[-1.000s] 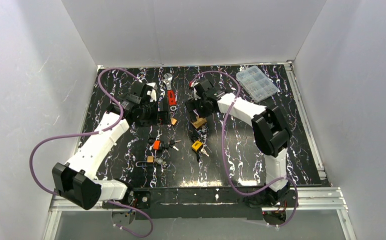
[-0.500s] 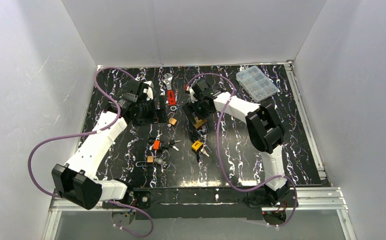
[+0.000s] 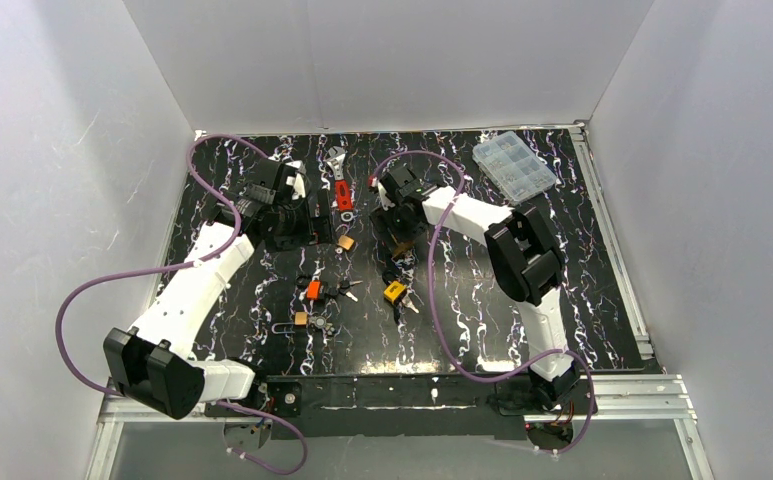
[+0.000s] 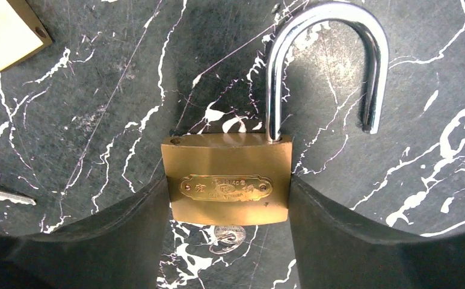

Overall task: Lock with the key
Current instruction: Pick up the lock from the center of the board.

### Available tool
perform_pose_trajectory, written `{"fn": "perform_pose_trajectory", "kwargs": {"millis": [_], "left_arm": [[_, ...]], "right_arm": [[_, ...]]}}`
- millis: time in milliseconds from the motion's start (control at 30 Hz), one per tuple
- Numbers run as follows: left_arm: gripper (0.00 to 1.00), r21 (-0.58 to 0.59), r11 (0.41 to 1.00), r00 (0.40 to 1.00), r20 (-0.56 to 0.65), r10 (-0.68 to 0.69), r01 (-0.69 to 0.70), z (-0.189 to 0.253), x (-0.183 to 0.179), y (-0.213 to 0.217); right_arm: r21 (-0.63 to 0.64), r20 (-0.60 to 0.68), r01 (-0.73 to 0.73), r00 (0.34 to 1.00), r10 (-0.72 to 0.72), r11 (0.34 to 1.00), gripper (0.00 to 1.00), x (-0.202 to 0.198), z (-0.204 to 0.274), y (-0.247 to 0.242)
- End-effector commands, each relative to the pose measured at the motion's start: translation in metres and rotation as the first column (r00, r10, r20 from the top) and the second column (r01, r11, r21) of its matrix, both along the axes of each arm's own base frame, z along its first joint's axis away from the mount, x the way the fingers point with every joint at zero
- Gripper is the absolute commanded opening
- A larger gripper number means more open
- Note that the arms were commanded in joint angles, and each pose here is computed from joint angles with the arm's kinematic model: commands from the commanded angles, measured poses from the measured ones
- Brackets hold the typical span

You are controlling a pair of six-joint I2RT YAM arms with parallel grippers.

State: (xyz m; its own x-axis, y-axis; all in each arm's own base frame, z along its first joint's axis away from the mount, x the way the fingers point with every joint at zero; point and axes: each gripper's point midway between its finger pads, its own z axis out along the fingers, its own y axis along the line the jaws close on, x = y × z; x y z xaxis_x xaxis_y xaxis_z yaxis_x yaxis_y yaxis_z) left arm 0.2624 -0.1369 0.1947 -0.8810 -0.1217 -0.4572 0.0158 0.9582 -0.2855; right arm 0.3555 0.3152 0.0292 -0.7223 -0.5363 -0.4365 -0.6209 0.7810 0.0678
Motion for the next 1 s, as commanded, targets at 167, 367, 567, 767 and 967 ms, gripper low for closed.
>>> {"fn": "perform_pose_trajectory", "kwargs": {"millis": [167,367,567,767,967], "left_arm": [[0.99,-0.112,0.994,0.993,0.121,0.002,0.012,0.028,0.016,-0.015],[0.99,-0.182,0.980,0.967,0.252,-0.034,0.082,0.047,0.034,-0.031],[0.99,-0.215,0.945,0.902,0.409,-0.141,0.245,0.072,0.044,-0.051],[0.96,-0.135,0.860,0.726,0.608,-0.320,0.493,0.112,0.032,-0.068],[0.87,-0.096,0.695,0.538,0.711,-0.453,0.712,0.148,-0.001,-0.084]], "right_arm": [[0.131,-0.026,-0.009,1.000,0.012,0.991,0.09,-0.018,0.042,0.014],[0.313,-0.041,-0.019,0.999,0.033,0.950,0.01,-0.042,0.103,0.024],[0.474,-0.071,-0.051,0.993,0.096,0.879,0.01,-0.076,0.159,0.025],[0.659,-0.089,-0.120,0.968,0.236,0.742,0.01,-0.128,0.221,0.018],[0.785,-0.048,-0.203,0.922,0.385,0.585,0.01,-0.187,0.278,0.003]]}}
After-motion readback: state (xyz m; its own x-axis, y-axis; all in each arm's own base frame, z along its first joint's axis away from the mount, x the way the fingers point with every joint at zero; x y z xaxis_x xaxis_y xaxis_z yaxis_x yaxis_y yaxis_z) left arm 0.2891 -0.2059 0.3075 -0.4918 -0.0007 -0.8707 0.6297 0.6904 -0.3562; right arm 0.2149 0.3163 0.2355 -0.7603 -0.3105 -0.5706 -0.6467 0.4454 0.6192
